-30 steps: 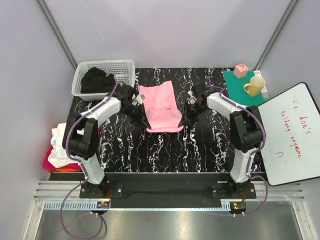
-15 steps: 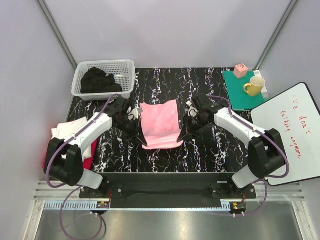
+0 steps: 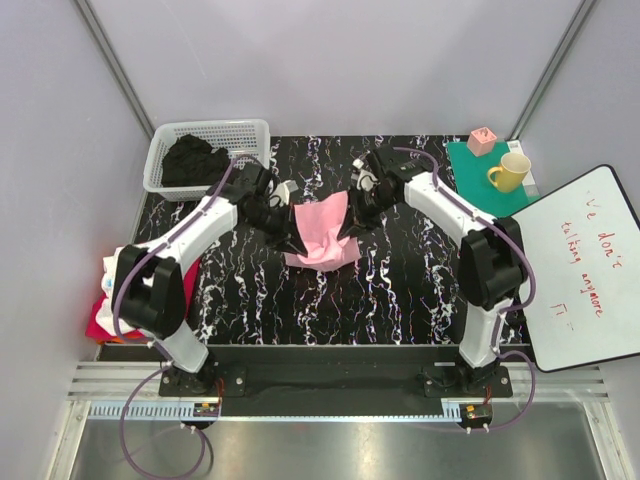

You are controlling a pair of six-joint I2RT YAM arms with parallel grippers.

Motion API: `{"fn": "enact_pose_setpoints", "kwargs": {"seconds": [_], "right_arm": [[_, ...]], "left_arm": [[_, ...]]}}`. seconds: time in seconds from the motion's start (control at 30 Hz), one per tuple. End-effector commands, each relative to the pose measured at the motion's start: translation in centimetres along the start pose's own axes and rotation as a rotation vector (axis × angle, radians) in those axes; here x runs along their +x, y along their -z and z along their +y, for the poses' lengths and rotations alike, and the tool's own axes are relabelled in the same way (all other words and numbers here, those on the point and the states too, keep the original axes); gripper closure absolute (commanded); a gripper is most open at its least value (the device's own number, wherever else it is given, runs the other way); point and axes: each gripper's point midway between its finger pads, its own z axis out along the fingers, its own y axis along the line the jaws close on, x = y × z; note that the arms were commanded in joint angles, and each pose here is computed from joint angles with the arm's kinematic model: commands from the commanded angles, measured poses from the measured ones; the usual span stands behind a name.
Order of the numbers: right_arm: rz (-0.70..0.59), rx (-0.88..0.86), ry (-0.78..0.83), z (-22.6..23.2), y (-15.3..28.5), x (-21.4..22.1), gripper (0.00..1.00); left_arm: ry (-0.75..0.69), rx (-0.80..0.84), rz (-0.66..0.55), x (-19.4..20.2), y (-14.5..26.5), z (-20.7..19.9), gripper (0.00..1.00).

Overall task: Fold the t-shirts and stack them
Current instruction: Fold the long partially folded tshirt into a neat square

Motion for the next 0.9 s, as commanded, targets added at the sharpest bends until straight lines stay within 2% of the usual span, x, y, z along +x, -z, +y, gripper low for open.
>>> {"fn": "enact_pose_setpoints", "kwargs": {"seconds": [0.0, 0.47, 0.57, 0.67, 0.7, 0.77, 0.8, 0.83, 0.87], "right_arm": [[-0.059, -0.002, 0.052, -0.3, 0.7, -3.9, 0.86], [-0.158, -0.072, 0.104, -0.7, -1.5, -15.5, 0.83], [-0.168, -0.096, 0.112, -1.0, -2.8, -17.4, 0.79], [-0.186, -0.137, 0.093, -1.4, -4.1, -19.3, 0.68], [-0.185, -0.144, 0.081, -1.6, -4.5, -19.5, 0.57], [-0.180, -0.165, 0.064, -2.1, -5.6, -20.0, 0.48], [-0.187, -0.164, 0.061, -2.2, -5.9, -20.2, 0.40], [-0.178, -0.162, 0.048, -2.7, -6.4, -20.1, 0.18], [-0.184, -0.149, 0.045, -3.0, -6.5, -20.2, 0.03]], "left_arm": [[-0.051, 0.046, -0.058, -4.0, -0.4, -0.7, 1.00], [0.033, 0.071, -0.205, -11.5, -0.2, 3.0, 1.00], [0.046, 0.073, -0.233, -13.0, -0.4, 4.0, 1.00], [0.095, 0.060, -0.288, -14.5, -0.4, 5.5, 1.00], [0.140, 0.056, -0.299, -14.7, -0.3, 6.3, 1.00], [0.157, 0.058, -0.336, -15.6, -0.4, 7.0, 1.00], [0.187, 0.058, -0.342, -15.8, -0.4, 7.7, 1.00], [0.203, 0.056, -0.336, -15.9, -0.9, 8.4, 1.00], [0.218, 0.052, -0.338, -16.2, -1.0, 8.8, 0.96]]}}
